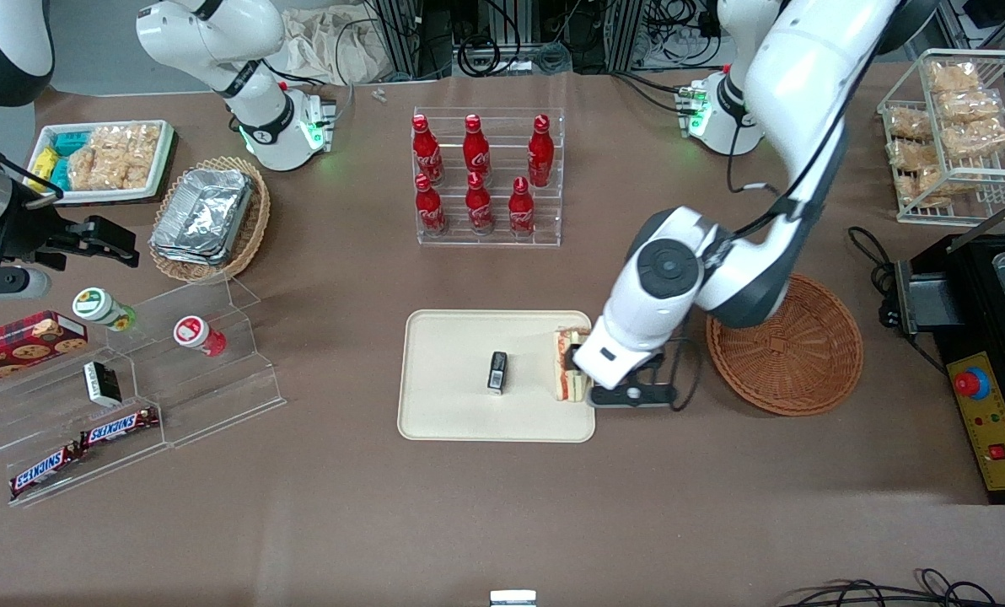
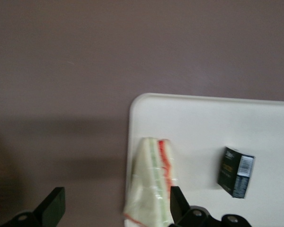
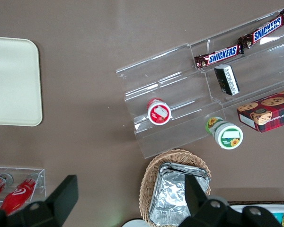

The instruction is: Place sandwich from basket to tray

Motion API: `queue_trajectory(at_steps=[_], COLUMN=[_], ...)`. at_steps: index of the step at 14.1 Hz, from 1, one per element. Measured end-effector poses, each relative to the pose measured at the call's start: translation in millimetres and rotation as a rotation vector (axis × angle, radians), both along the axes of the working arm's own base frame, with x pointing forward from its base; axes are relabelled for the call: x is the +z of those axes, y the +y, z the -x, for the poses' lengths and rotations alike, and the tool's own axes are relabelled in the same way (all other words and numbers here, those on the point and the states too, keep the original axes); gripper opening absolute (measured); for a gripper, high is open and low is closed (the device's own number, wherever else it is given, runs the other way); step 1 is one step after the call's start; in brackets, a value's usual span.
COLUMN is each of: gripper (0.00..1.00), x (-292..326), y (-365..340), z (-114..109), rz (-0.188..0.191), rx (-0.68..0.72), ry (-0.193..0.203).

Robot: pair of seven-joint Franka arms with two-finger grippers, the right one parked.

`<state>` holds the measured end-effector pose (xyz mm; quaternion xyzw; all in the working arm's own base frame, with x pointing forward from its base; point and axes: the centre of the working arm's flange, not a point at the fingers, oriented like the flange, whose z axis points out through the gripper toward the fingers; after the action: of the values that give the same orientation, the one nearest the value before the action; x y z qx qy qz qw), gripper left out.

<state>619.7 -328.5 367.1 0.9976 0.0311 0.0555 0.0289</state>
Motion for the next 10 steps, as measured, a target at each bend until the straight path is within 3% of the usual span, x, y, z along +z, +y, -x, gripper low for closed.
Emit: queue_trajectory(at_steps=[2,4,8,10], gripper=[1.00,1.00,1.00,1.00], x=[38.6,78.0,159.2,195.9], y=[43.9,92.9,194.8,236.6], z=[-5.4,-2.6,21.4,37.5], rz=[-0.023,-0.018,-0.058,-0.025], rx=[-0.002,-0.051,-0.073,-0.097], ry=[0.037,0.109,0.192,0.200])
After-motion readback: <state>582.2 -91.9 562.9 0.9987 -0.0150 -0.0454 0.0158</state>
